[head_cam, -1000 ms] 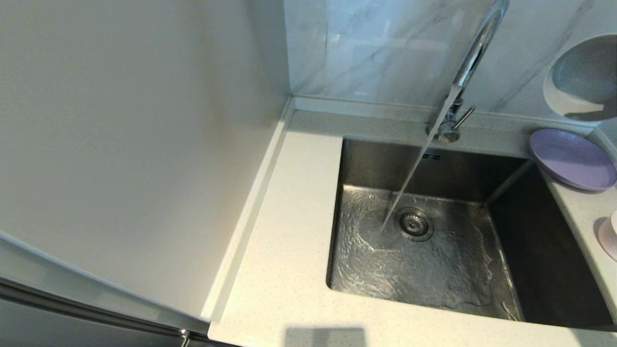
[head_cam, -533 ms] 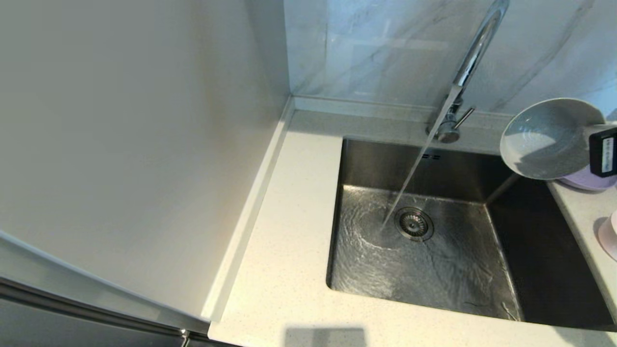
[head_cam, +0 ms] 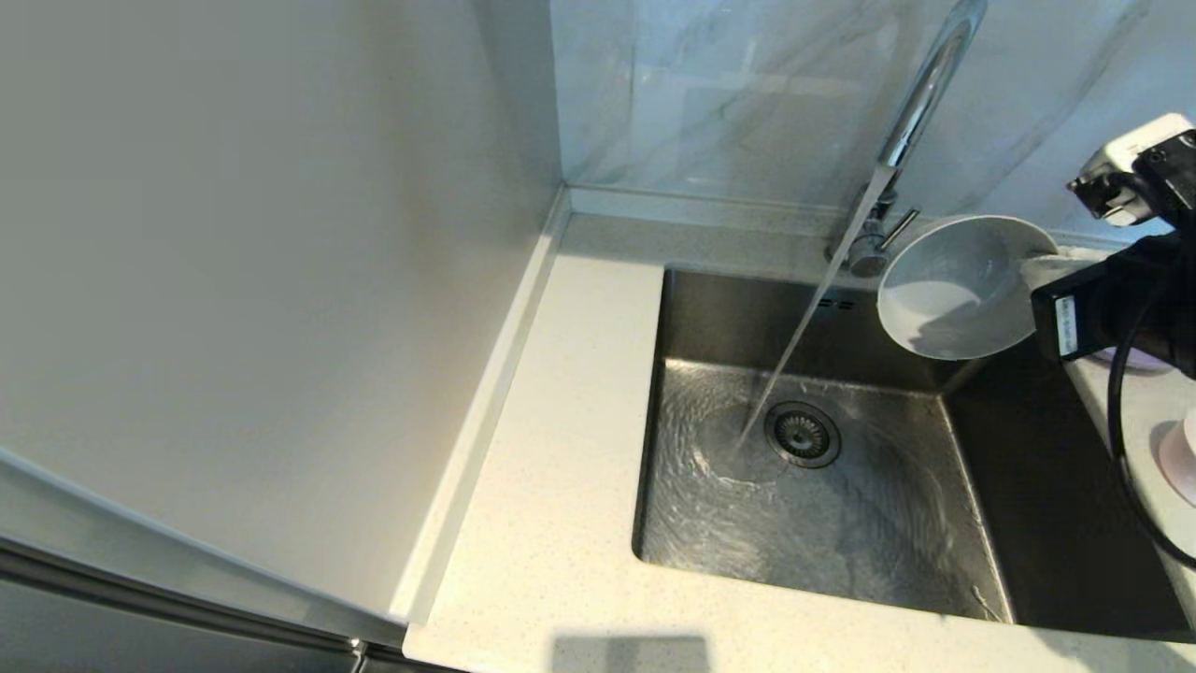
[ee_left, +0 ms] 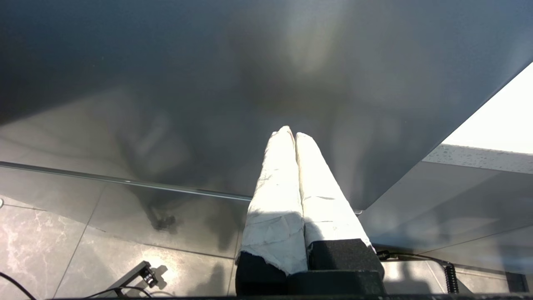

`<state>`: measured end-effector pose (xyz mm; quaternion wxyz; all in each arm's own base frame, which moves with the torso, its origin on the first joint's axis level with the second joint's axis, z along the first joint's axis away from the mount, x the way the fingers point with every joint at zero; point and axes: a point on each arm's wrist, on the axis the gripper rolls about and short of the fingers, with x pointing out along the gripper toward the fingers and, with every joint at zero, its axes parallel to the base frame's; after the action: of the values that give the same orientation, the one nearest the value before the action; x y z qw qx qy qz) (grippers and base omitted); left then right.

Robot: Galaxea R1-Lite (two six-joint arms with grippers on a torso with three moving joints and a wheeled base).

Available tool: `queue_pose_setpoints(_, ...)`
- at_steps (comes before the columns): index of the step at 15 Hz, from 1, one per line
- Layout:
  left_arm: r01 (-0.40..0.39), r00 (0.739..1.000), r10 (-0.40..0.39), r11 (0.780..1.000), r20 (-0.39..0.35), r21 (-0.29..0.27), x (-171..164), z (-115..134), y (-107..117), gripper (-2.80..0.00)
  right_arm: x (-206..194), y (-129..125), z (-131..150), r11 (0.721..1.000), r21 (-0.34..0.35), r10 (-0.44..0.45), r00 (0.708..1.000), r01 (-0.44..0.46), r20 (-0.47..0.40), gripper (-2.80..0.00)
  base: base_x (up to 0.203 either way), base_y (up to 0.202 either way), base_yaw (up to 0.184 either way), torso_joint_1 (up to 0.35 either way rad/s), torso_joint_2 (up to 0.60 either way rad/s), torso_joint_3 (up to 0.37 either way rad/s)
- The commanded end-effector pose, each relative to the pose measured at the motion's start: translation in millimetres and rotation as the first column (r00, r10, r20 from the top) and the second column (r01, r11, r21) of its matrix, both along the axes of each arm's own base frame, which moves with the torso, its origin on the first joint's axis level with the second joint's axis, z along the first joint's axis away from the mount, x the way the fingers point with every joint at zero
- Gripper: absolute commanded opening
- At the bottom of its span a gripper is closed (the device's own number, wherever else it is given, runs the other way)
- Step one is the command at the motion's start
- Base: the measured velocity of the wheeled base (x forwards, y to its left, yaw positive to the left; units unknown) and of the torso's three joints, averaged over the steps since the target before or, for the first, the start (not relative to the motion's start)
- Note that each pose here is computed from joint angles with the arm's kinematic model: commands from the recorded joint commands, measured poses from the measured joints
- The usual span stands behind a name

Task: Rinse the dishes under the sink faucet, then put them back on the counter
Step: Place the bowl on the table

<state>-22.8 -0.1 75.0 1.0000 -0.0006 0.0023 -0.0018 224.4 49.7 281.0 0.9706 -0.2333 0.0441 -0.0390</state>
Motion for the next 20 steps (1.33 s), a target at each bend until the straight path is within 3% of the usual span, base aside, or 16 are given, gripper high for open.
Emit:
queue_pose_setpoints(1, -0.001, 1.0, 0.001, 1.0, 0.0, 0.0, 0.0, 0.0, 0.0, -2.8, 19.8, 8.7, -13.2, 1.0, -0.011, 0.006, 1.0, -0.006, -0.028, -2.8, 0.0, 0.0, 0.0, 0.0, 0.0, 0.0)
queue_pose_setpoints(13, -0.001, 1.0, 0.001, 1.0, 0.0, 0.0, 0.0, 0.0, 0.0, -2.8, 40.8, 37.7, -15.6, 1.0, -0.014, 0.014, 1.0, -0.014, -0.015, -2.8, 0.0, 0.0, 0.0, 0.0, 0.0, 0.0)
queue_pose_setpoints(20, -0.001, 1.0, 0.001, 1.0, 0.0, 0.0, 0.0, 0.0, 0.0, -2.8, 43.4, 40.9, -17.5, 1.0, -0.016, 0.012, 1.0, -0.012, -0.021, -2.8, 0.0, 0.0, 0.0, 0.0, 0.0, 0.0)
